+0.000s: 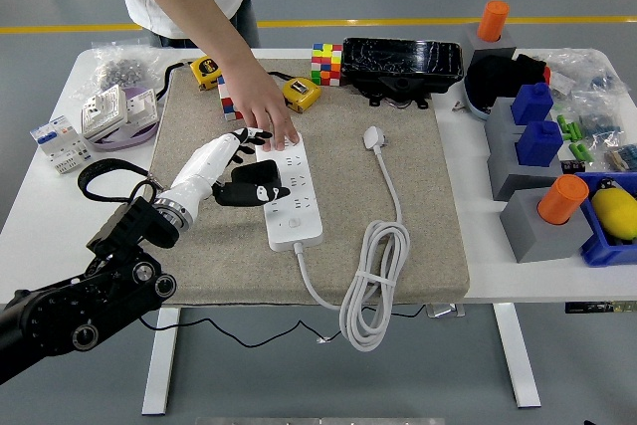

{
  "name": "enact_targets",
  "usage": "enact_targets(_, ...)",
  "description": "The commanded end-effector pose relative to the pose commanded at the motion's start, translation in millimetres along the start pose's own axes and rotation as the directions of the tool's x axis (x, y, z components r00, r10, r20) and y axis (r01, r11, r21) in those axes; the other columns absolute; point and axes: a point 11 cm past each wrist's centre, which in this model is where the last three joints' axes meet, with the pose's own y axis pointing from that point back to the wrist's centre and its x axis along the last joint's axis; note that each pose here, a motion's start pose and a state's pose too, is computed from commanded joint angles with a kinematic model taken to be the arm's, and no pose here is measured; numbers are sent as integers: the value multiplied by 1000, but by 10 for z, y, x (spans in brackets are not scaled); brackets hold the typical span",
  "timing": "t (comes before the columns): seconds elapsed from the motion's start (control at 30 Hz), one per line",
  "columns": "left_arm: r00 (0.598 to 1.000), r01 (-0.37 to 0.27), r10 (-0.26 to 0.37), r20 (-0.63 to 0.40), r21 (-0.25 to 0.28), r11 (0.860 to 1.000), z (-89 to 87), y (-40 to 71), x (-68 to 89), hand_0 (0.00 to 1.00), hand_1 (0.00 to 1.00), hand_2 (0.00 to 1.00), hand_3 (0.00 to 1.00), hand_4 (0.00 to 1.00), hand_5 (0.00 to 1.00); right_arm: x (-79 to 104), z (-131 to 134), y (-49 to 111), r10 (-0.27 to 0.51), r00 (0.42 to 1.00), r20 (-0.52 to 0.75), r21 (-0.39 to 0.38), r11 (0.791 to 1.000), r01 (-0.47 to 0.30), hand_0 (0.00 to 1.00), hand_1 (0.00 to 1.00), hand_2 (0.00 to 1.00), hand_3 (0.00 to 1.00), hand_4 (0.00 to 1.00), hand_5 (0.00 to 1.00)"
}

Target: Put the plug near the board,insert it into the board,press the button,pull the plug out

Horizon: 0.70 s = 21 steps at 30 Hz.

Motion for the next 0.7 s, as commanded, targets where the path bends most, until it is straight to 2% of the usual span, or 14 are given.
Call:
enact_targets(0.17, 1000, -5, 5, 15, 11, 1000, -33, -51, -8, 549, 667, 728, 783, 998, 321, 3, 2, 1, 1, 1000, 0, 0, 1000, -1, 681, 687, 695, 600, 936, 532)
enact_targets(0.2, 1000, -5, 5, 20, 14, 1000, -38, -61, -12, 580, 664, 720, 721, 998, 321, 4, 2, 1, 0, 1000, -1, -1, 1000, 0, 679, 687, 696, 600, 936, 531)
enact_targets(0.37, 999, 8, -10, 48, 39, 999, -87, -91, -41, 580, 664, 720, 721, 998, 321, 4, 15, 1, 1, 1000, -1, -3, 1000, -1, 679, 687, 696, 600, 936, 531)
enact_targets(0.4, 999, 10, -12, 50, 42, 999, -95, -95, -46, 587, 656, 673, 584, 945, 281, 3, 18, 1, 1, 1000, -1, -3, 1000, -1, 681, 687, 696, 600, 937, 533)
enact_targets(0.57, 999, 6, -8, 45, 48, 999, -125, -115, -49, 587, 656, 673, 584, 945, 281, 2, 32, 1, 1, 1000, -1, -6, 1000, -1, 681, 687, 696, 600, 937, 533)
enact_targets(0.6, 999, 6, -8, 45, 50, 999, -131, -118, -51, 594, 654, 640, 582, 845, 225, 2, 35, 1, 1, 1000, -1, -6, 1000, -1, 679, 687, 696, 600, 936, 532)
enact_targets(0.7, 999, 6, -9, 45, 56, 998, -148, -126, -55, 594, 654, 640, 582, 845, 225, -1, 34, 1, 0, 1000, 0, -6, 1000, 0, 679, 687, 696, 600, 936, 532)
